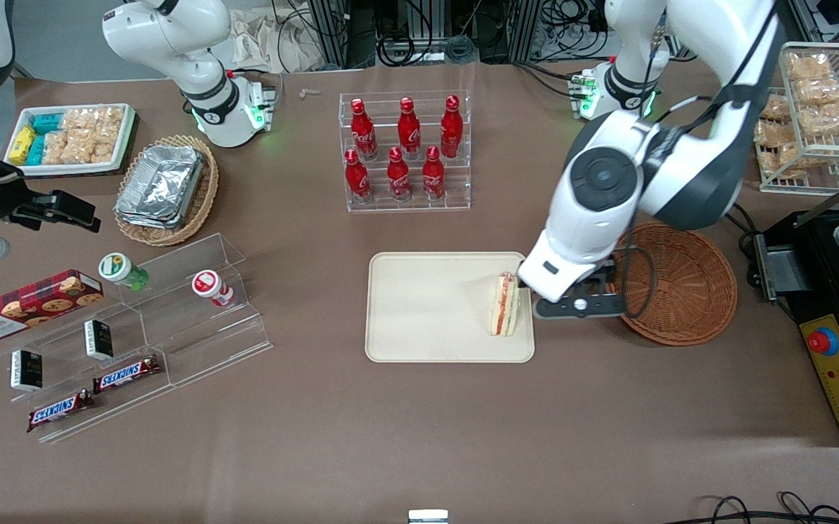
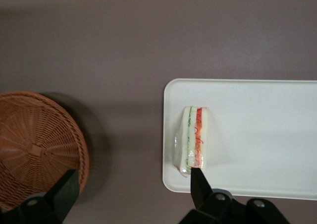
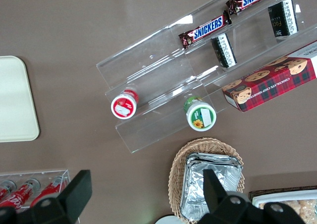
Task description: Place sandwich from basket to tray
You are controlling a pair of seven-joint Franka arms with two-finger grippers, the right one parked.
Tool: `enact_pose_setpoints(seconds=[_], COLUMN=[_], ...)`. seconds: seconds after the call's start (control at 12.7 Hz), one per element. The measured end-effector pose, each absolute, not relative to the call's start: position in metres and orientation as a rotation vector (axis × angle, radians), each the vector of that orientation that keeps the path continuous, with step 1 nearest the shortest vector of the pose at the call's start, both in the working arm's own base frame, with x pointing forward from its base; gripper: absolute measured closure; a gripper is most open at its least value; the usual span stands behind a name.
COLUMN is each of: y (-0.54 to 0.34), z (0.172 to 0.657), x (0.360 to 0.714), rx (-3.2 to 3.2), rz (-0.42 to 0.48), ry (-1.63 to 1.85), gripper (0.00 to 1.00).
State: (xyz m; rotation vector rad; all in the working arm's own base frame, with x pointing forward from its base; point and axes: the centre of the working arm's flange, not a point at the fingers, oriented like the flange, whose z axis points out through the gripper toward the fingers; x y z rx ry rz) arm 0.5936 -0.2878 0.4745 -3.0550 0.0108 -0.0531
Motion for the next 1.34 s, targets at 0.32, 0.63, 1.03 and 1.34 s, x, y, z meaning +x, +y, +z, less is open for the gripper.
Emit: enact_pose_setpoints(seconds=[0.32,0.63,1.03,1.34], y=[-0.203,-0.103,-0.043,-0.043], z=[0.545,0.614,0.652,0.649], x=[0.588,0.568,0.515,0.509], rx=[-3.101,-3.154,-3.177,-3.181], rz=[0.025,-0.001,-0.057,-0.056], ry=[0.125,0.095,0.031,0.046], gripper=[0.0,0.0,0.0,0.0])
